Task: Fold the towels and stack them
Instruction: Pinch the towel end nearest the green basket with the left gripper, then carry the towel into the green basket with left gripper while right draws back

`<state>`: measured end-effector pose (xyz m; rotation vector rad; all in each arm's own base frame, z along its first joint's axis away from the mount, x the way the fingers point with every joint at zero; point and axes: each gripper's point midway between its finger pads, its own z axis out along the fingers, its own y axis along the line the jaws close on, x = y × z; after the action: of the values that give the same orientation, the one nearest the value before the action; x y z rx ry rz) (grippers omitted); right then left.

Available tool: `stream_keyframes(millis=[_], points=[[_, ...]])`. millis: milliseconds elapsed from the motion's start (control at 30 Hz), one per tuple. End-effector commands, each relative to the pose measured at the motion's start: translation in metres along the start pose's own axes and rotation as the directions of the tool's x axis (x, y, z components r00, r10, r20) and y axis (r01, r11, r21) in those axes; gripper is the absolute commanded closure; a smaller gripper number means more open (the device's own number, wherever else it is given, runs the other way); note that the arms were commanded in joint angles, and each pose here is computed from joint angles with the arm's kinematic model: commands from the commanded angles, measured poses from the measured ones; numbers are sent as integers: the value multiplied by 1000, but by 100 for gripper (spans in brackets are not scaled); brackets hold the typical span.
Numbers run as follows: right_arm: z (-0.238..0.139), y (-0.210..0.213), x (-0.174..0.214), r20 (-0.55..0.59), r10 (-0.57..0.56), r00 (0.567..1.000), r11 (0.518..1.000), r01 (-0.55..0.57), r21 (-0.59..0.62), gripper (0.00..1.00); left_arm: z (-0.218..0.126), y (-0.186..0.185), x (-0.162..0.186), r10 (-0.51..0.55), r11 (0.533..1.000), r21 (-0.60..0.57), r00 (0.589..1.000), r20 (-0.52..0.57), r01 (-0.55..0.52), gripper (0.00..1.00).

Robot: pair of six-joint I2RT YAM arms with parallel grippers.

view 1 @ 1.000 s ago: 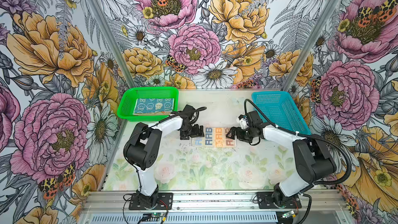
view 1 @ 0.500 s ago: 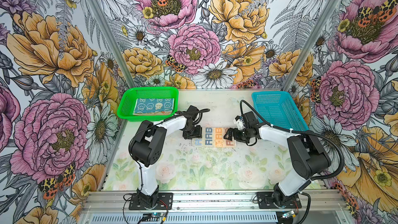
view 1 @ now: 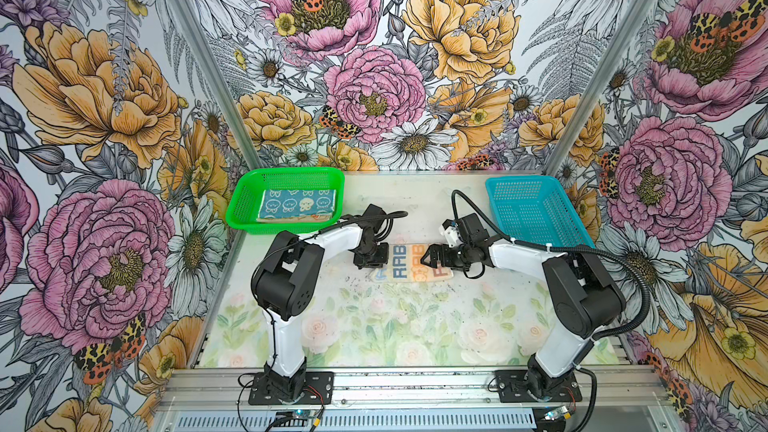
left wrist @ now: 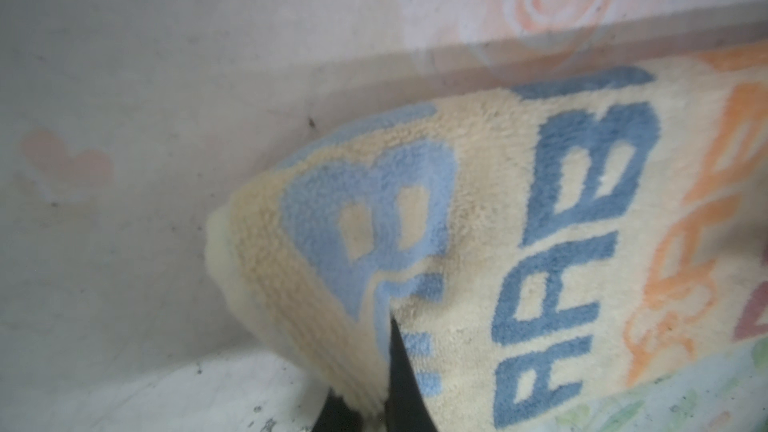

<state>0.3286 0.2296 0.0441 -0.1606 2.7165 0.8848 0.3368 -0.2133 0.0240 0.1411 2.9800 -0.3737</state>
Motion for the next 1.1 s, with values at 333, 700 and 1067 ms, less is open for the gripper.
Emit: stream_keyframes(millis=[333,700,1067], points=[[11,-13,27,-87,34,996,999,-30,41,1,-22,19,-19,45,991,-130,999,22,-41,100],[-11,16,-9,5,-38,999,999,38,-4,1,-106,56,-70,204,893,-426,974,100,-143,100],[-42,87,-83,175,-201,964,976,213,-54,0,-175,113,-143,276,777,-621,942,191,-102,100]])
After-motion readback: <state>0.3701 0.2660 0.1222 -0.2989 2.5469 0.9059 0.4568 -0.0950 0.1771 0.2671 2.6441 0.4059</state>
